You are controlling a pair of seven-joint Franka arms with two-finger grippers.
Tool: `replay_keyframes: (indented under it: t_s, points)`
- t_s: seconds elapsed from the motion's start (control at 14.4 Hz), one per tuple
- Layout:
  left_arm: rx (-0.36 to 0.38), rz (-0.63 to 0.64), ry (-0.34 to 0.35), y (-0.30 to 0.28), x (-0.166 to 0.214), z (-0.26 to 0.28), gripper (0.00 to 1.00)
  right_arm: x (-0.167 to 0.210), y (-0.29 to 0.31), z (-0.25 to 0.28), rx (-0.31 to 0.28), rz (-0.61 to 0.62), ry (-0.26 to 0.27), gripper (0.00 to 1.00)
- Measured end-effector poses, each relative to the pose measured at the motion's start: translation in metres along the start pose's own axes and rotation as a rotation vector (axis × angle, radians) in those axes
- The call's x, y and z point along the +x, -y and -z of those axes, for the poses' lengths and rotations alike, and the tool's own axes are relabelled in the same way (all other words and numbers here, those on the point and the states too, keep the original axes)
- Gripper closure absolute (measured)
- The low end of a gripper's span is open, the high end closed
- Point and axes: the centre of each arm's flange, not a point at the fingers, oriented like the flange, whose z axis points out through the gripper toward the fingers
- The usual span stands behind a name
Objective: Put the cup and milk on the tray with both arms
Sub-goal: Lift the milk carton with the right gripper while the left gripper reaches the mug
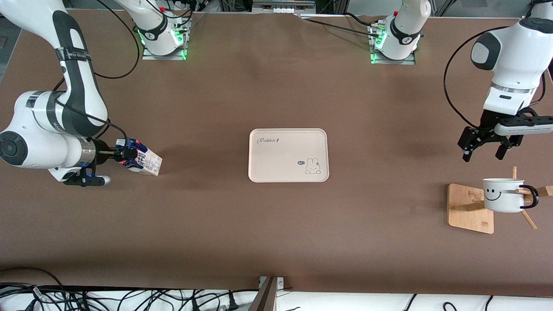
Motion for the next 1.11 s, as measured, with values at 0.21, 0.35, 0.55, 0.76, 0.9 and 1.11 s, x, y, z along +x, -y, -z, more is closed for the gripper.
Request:
replay_keyframes:
  t_s: [0.21,0.35,0.55,0.76,0.9,1.11]
  points:
    - [-0.009,0.003,-0.029,0.0,-0.005,-0.017,0.0,0.0,0.0,-0.001,0.0,0.0,0.003,0.08]
    - [-0.012,0.001,-0.033,0.0,-0.004,-0.025,0.0,-0.001,0.0,-0.005,0.0,0.0,0.009,0.22]
    - [-0.016,0.002,-0.032,0.0,0.002,-0.034,0.0,-0.001,0.0,-0.007,-0.001,-0.001,0.013,0.44]
    - [-0.02,0.002,-0.04,0.001,0.013,-0.044,0.0,0.0,0.0,-0.007,-0.001,0.0,0.014,0.48]
    - [-0.023,0.002,-0.043,0.002,0.018,-0.049,0.0,-0.001,0.001,-0.008,-0.001,0.001,0.014,0.48]
    - [-0.025,0.004,-0.043,0.003,0.023,-0.058,0.0,-0.001,0.003,-0.007,-0.001,0.006,0.014,0.5]
